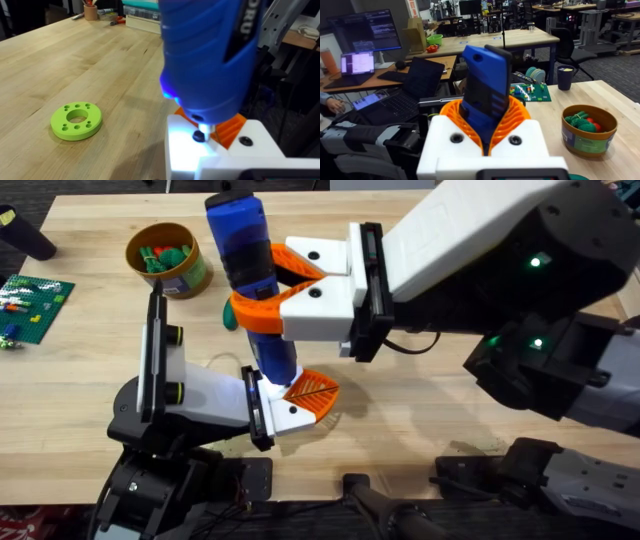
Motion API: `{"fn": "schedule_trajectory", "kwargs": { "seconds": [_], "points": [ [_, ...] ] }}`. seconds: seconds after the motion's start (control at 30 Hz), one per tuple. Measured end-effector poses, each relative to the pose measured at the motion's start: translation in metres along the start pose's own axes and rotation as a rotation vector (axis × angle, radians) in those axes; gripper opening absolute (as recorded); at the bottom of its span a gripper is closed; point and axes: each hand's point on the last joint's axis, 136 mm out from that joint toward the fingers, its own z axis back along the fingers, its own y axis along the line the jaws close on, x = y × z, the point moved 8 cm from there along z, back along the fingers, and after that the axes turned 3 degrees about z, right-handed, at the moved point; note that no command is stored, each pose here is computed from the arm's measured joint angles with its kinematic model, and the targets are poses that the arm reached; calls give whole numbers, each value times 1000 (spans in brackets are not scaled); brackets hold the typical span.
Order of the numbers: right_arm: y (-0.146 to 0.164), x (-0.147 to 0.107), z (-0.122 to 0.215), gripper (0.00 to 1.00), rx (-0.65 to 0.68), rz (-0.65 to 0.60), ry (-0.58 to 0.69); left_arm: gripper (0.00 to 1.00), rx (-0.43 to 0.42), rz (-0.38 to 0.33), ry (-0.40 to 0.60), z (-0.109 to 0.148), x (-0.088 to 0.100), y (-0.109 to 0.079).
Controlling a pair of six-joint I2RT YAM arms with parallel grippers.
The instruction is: Pick up the gripper from the table and insert it into the empty holder that is missing its gripper. Then pick up a screw, insert it into the mounting hole, and use the screwdriver to tighten it. Finally, clean up the table by picking up the vegetable and placing it into the bucket.
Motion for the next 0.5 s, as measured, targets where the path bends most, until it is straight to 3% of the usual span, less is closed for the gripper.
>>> {"fn": "schedule_trajectory", "kwargs": {
  "seconds": [0.5],
  "points": [
    [1, 4, 0, 47, 5, 27, -37, 18, -3, 2, 1, 0, 0, 0]
  ]
}}
